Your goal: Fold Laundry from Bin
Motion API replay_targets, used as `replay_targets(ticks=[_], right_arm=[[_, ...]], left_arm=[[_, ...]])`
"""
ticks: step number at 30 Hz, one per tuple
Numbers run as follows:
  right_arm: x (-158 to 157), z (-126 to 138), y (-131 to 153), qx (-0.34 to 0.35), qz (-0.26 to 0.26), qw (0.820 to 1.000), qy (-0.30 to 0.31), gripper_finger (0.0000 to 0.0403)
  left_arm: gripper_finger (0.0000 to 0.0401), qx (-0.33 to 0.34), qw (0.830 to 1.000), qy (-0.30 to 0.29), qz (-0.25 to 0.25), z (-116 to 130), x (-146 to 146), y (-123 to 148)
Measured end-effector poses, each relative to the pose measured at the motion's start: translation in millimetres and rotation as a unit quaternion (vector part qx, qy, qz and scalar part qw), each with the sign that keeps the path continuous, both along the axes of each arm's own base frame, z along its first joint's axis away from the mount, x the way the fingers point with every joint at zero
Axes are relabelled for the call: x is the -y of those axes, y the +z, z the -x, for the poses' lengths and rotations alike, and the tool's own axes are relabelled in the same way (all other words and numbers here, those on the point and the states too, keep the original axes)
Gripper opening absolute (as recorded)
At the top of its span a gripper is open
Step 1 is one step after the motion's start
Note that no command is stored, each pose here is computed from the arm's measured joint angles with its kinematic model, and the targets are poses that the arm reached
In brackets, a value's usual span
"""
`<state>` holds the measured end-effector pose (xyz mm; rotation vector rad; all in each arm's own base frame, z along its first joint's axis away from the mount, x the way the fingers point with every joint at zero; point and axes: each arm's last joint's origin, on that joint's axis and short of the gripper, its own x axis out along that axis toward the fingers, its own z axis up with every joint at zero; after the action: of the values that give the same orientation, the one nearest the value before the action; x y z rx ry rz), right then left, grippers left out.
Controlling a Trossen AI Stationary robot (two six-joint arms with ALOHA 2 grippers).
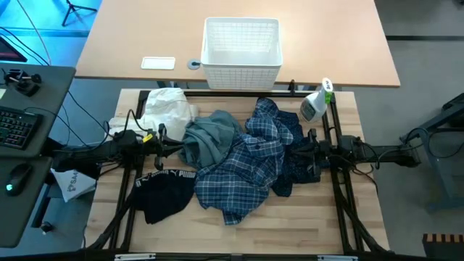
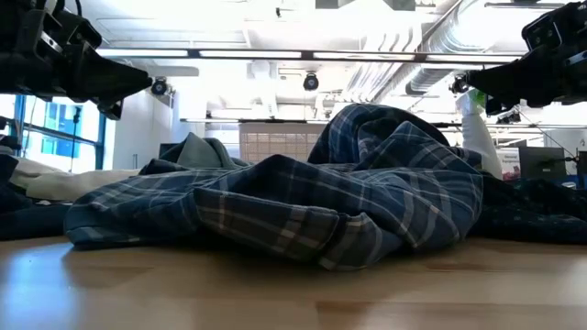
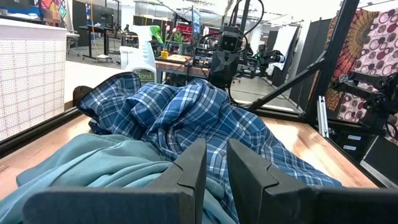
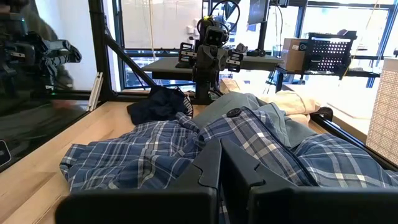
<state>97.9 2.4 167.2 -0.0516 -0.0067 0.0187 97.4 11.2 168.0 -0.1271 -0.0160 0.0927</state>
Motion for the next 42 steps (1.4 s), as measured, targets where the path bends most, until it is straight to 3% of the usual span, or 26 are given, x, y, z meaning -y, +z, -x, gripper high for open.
replay_targets(ticks=[31, 37, 42], right_arm=[[0.0, 0.0, -0.1, 0.0, 0.0, 1.0, 0.0, 0.0], [0.0, 0.0, -0.1, 0.0, 0.0, 1.0, 0.0, 0.0], [0.0, 0.0, 0.1, 0.0, 0.0, 1.0, 0.0, 0.0]], left_arm=[[0.0051, 0.002, 1.0, 0.0, 0.0, 0.0, 0.0, 0.3], [0.0051, 0.007, 0.999, -0.001, 0.047, 0.0, 0.0, 0.4], [0.0051, 0.007, 0.999, -0.003, 0.052, 0.0, 0.1, 0.3]])
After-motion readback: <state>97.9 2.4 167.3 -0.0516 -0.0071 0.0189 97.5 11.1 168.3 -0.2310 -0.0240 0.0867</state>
